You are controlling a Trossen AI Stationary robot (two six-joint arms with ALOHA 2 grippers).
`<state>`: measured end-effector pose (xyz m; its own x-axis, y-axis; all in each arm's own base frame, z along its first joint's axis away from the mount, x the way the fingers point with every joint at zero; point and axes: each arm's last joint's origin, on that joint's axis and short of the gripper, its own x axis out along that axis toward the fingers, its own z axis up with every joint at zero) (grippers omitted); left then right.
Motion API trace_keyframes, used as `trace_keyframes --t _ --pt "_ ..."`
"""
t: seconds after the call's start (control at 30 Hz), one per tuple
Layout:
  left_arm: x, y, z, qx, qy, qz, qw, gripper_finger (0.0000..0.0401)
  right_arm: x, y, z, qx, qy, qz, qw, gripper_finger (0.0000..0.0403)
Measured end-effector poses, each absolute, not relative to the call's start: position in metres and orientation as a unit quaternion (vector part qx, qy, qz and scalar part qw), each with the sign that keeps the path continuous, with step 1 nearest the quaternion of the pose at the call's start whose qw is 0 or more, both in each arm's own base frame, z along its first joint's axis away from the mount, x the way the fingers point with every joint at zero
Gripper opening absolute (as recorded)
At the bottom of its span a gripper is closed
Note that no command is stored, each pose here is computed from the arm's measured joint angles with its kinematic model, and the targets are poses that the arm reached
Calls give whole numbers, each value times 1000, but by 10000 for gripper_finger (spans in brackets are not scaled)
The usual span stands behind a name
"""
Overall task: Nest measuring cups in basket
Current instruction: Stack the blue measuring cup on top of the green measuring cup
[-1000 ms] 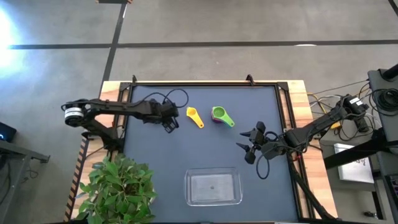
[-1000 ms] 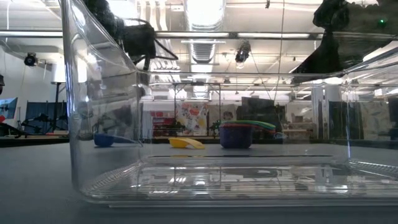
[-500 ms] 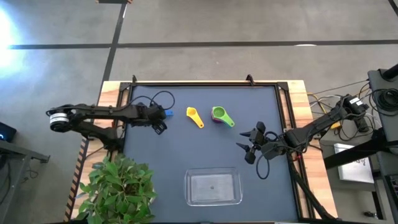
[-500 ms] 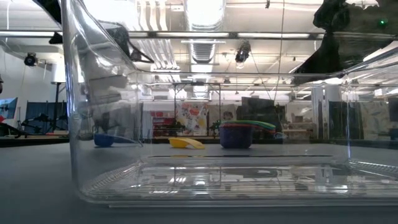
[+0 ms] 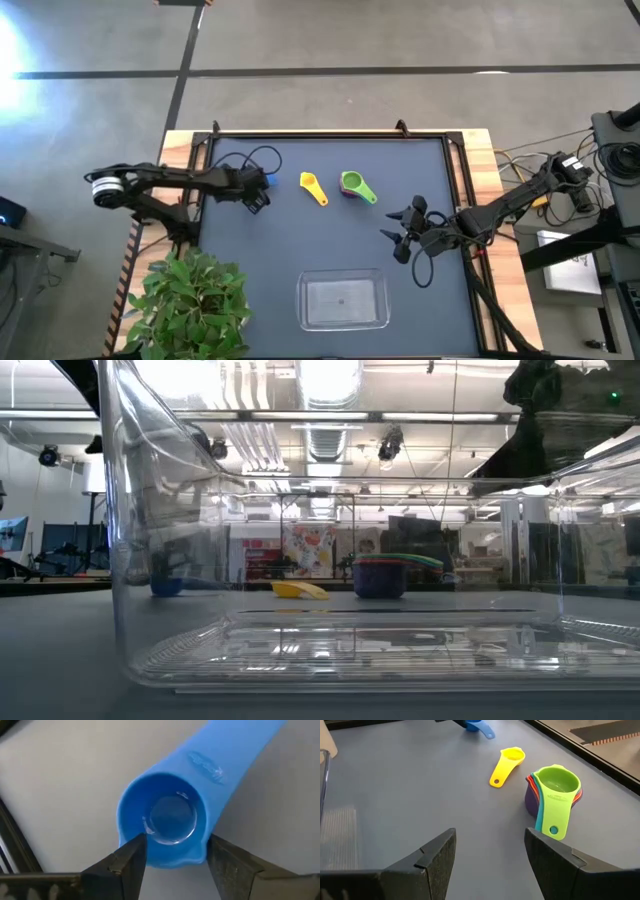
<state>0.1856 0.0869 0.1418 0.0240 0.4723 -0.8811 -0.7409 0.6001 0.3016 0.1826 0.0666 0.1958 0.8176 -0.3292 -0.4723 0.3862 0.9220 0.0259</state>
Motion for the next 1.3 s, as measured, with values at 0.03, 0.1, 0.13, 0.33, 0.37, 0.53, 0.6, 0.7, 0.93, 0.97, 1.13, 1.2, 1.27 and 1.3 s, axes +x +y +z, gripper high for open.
trace_keyframes --t 0.03,0.1,0.13,0.33,0.37,0.53,0.6,0.7,0.93,0.97,1.13,1.2,1.27,1.3 --pt "186 88 139 -122 555 431 701 175 183 67 196 61 236 -188 951 224" --pt "188 89 135 -121 565 430 694 147 183 67 196 63 236 -189 951 224" --pt "189 89 134 -120 569 429 691 126 183 67 196 63 236 -189 951 224" --pt "200 94 136 -113 572 423 693 15 183 67 196 63 236 -189 951 224" --pt "203 95 139 -110 568 422 698 14 183 67 196 64 236 -189 951 224" --pt "224 94 170 -93 530 402 741 7 182 67 196 63 237 -189 951 224" --pt "236 90 187 -75 514 384 764 6 182 67 196 63 237 -189 951 224" --pt "258 80 213 -29 491 336 803 6 182 66 196 63 236 -189 951 224" --pt "300 54 255 90 458 236 852 6 181 61 202 81 207 -225 949 224" --pt "303 51 257 104 458 225 854 6 182 59 204 81 206 -225 949 224" --pt "314 35 256 158 435 185 867 6 189 51 223 112 201 -189 955 224" --pt "316 29 252 171 428 173 870 6 192 46 231 128 195 -182 955 224" --pt "316 22 249 185 423 162 872 6 196 39 240 147 183 -174 956 224" --pt "317 19 248 191 419 156 874 6 197 35 244 160 176 -166 957 224"
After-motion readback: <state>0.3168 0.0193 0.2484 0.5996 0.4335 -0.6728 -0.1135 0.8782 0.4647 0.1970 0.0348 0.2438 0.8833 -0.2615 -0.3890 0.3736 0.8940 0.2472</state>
